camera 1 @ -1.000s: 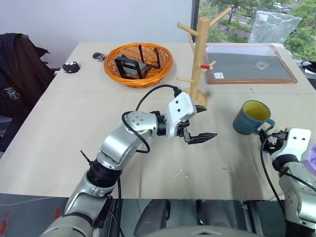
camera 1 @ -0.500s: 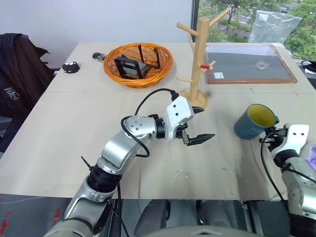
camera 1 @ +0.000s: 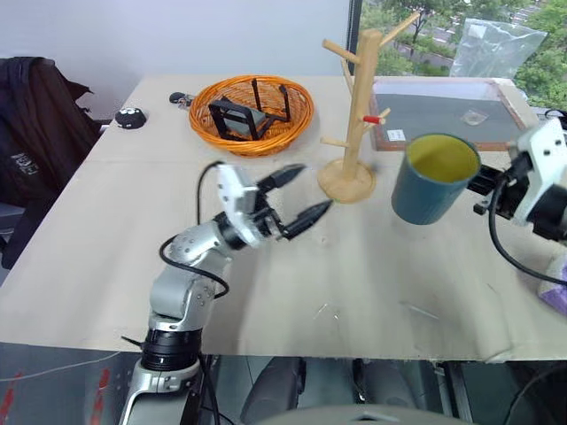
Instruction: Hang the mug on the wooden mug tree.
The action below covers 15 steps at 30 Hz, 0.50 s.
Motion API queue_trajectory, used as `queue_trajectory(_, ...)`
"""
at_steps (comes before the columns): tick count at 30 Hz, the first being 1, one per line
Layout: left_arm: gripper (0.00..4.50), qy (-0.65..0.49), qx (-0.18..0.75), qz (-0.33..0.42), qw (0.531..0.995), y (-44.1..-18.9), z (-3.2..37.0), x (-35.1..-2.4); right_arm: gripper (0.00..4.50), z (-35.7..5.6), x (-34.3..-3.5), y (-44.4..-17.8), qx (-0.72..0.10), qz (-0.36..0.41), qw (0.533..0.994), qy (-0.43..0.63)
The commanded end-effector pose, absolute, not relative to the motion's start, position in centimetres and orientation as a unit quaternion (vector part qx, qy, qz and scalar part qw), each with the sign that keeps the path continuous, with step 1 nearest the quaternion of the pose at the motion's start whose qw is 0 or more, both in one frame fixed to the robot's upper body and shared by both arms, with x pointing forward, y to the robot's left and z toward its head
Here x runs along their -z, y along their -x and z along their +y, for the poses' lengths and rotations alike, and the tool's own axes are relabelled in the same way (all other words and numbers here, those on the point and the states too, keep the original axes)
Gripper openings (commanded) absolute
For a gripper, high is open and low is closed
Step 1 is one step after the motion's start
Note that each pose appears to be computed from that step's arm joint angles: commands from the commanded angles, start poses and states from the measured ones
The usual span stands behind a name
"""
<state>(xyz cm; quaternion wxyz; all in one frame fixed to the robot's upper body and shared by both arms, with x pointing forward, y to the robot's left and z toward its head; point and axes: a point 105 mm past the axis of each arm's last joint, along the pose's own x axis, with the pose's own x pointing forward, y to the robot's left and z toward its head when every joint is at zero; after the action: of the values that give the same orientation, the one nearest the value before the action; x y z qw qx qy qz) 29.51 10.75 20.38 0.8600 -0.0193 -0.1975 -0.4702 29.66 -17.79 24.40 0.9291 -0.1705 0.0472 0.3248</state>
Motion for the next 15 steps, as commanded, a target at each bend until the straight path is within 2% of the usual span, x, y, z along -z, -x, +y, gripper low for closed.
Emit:
queue_trajectory(1,4.5,0.011,0.437,-0.234,0.869,-29.4,12.8,-21.1,0.07,-16.6,-26.2,-30.3,-0.33,0.06,0.92,0.204)
queue_trajectory(6,4.5,0.019,0.429,-0.241,0.871,-28.8,13.1,-20.8,0.07,-14.0,-28.6,-31.7,-0.355,0.064,0.903,0.234)
queue_trajectory(15,4.5,0.04,0.43,-0.252,0.866,-28.4,11.8,-20.8,0.07,-12.0,-29.3,-33.7,-0.369,0.079,0.885,0.273)
